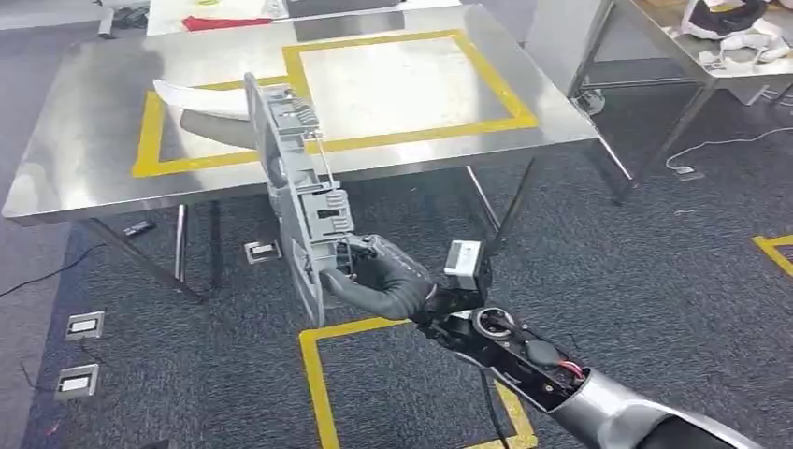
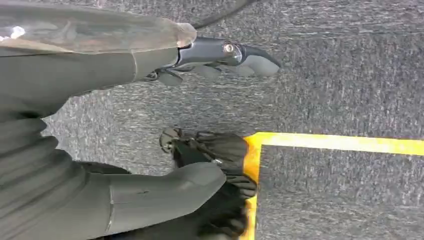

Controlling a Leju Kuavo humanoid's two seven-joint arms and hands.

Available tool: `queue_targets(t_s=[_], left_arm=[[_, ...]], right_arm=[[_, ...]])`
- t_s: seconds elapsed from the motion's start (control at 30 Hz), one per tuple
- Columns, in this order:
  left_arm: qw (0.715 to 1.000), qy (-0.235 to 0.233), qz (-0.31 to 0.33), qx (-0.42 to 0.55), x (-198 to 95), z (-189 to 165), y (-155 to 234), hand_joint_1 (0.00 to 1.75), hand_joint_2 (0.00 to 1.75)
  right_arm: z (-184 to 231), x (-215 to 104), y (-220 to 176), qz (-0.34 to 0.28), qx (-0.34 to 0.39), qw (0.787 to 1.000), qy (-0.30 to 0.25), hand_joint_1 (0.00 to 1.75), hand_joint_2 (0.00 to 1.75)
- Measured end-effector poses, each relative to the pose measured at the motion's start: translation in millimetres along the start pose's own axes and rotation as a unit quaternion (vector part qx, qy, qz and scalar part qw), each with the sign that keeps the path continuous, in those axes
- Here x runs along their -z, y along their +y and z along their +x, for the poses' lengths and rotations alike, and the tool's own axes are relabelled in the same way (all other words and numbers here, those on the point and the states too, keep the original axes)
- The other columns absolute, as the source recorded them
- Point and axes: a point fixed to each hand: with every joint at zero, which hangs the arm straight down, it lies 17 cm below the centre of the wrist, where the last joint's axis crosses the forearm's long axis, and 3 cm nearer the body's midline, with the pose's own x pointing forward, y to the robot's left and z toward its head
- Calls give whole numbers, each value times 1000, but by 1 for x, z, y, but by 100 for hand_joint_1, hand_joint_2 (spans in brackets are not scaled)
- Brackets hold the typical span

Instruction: Take the parts from the cabinet and place them on the table.

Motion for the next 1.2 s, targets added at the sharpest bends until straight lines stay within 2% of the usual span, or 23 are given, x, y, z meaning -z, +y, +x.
queue_targets(t_s=[0.7,0.8,0.9,1.13,1.2], left_arm=[[1000,10,-4,1,-5,-15,0,0,175],[1000,9,-7,2,-4,-13,-3,0,175],[1000,9,-13,3,-4,-10,-6,0,175],[1000,16,-17,4,-4,-13,-9,0,175],[1000,18,-15,1,-5,-15,-7,0,175]], right_arm=[[0,-3,-9,-17,-18,1000,5,175,175],[-4,-1,-10,-11,-63,998,15,175,175],[-6,4,-23,-12,-141,989,37,175,175],[23,34,-63,-2,-260,964,61,175,175],[40,53,-75,8,-308,949,58,175,175]])
